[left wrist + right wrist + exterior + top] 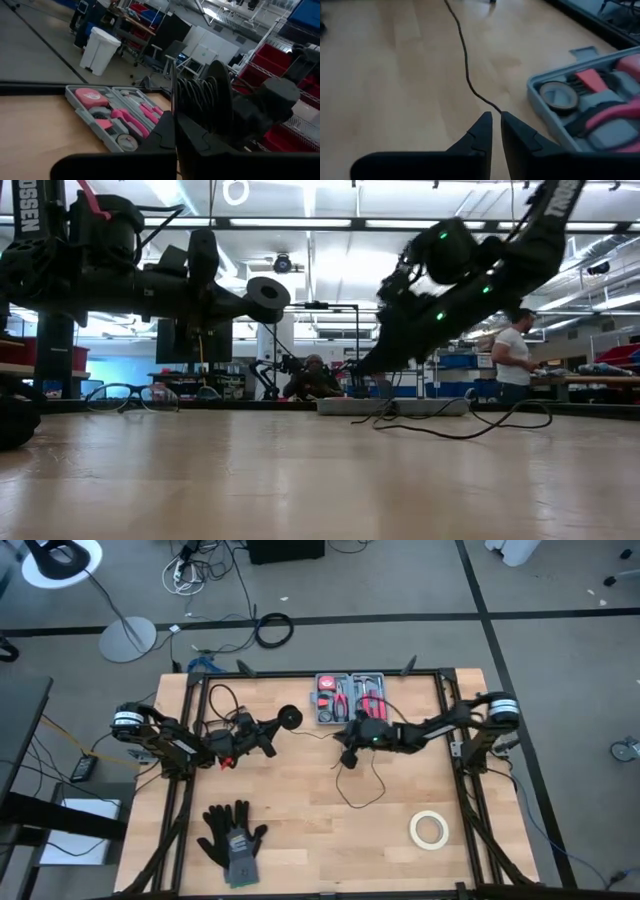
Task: Coil cords
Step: Coil the black wire onto the black spool
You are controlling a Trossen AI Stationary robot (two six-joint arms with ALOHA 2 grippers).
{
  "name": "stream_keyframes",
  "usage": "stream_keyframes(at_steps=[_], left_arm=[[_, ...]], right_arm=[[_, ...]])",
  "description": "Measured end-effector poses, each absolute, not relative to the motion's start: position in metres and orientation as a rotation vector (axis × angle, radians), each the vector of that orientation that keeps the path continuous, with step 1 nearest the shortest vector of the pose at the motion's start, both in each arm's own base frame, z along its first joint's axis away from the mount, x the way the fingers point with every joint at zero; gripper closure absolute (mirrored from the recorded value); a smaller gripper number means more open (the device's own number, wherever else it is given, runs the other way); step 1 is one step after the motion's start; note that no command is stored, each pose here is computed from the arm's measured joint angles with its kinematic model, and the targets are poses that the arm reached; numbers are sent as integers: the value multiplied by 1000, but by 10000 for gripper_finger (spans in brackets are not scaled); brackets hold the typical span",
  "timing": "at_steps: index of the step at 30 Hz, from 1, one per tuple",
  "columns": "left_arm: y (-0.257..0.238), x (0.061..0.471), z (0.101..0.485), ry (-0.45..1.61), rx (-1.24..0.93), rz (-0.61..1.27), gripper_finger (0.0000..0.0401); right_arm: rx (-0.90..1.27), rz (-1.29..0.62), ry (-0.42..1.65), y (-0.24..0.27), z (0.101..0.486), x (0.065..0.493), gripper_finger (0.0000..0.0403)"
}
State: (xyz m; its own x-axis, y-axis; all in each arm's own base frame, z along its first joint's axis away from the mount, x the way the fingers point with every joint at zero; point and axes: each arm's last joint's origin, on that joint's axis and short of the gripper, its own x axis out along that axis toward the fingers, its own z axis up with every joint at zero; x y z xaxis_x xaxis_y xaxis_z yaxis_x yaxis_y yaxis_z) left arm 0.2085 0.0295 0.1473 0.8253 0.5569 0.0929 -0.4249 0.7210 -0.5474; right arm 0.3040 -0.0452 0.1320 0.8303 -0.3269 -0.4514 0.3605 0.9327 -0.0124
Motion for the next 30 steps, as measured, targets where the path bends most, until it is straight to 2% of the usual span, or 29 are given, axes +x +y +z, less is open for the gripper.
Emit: stream_keyframes(at_steps=[4,11,23,30], left_arm=[[30,209,145,-254,-577,561,401],[29,208,141,-227,-620,566,401],[23,209,139,-200,-619,546,401],[23,209,139,-199,-617,546,401]], right_arm=[[13,-351,518,-47,117,321,362],[-33,-327,522,-49,115,339,362],[-136,-258,672,-50,107,332,362],[-165,-260,663,-53,107,333,362]])
